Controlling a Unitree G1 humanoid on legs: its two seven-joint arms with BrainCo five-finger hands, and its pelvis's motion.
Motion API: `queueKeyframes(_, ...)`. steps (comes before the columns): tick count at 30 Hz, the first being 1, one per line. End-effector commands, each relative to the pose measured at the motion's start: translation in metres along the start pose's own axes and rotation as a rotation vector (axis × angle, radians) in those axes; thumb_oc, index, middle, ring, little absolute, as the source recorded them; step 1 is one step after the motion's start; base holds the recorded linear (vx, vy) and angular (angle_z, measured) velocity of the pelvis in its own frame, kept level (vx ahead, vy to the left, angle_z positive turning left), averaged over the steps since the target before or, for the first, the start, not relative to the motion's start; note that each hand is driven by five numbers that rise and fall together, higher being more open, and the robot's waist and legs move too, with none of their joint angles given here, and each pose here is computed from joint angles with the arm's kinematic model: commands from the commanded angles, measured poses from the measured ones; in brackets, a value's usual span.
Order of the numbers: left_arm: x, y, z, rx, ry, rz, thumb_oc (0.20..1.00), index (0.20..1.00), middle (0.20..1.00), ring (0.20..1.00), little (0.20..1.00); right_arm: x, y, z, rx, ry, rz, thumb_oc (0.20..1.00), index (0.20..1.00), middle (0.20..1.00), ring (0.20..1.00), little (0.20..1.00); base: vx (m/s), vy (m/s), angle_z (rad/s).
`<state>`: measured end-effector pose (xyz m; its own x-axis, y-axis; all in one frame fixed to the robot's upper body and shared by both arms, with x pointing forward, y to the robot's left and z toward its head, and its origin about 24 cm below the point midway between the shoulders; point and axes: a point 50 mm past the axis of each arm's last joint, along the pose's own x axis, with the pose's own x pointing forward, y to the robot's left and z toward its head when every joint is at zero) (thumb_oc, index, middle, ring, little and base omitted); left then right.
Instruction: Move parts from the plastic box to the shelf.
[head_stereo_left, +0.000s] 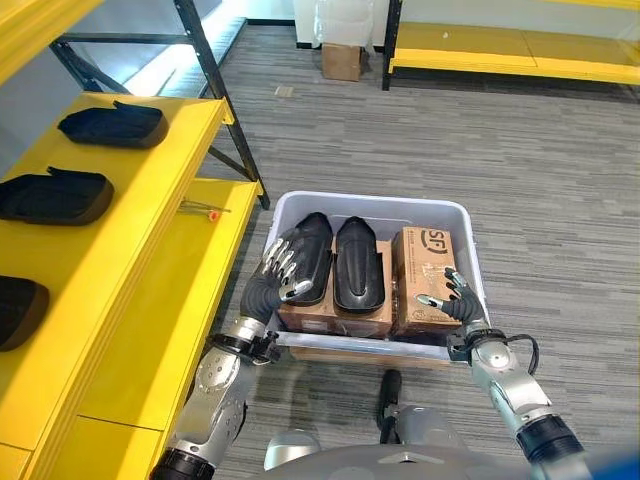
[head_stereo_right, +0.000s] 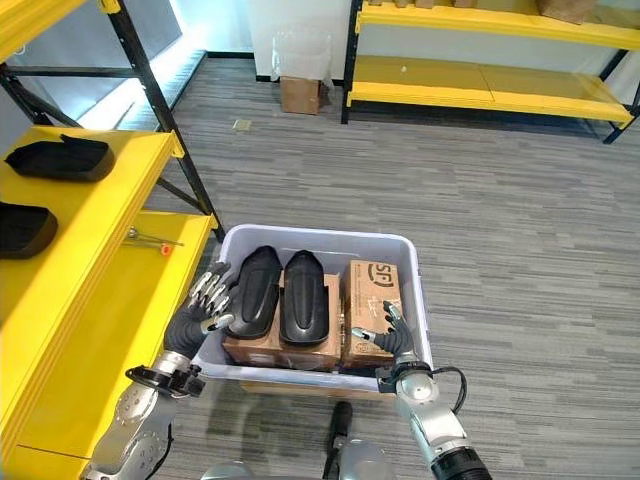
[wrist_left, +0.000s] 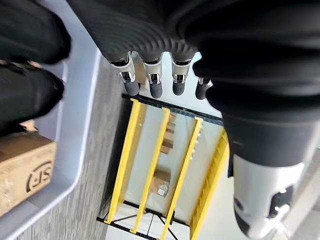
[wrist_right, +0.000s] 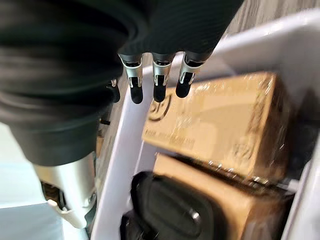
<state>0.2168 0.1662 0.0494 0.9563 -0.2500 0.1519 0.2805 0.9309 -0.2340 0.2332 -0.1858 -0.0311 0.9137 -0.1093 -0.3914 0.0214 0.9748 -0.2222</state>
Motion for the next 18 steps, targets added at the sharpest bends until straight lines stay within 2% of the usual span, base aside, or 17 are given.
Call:
queueKeyframes(1,-0.0013,-0.0033,0.0182,-0.012,-0.112,-0.039,1.000,1.000,1.000,1.000,1.000,0.0033,0.0030,0.0154,0.003,-0.082,-0.002,1.000,1.000,1.000,1.000,1.000,0.05,-0.065,-0.03)
queueKeyframes(10,0.0034,-0.0062,0.0164,-0.004,-0.105,-0.050,1.000,1.000,1.000,1.000,1.000,0.0031,0.0000,0.0123,0.022,-0.072,-0.020,1.000,1.000,1.000,1.000,1.000,0.06,-0.020,0.00)
queueKeyframes(18,0.0056,-0.0009,0.0206,-0.023,-0.145,0.022,1.000,1.000,1.000,1.000,1.000,-0.0010,0.0010,0.0120,0.022,-0.093,-0.001,1.000,1.000,1.000,1.000,1.000,0.07,-0.046,-0.16)
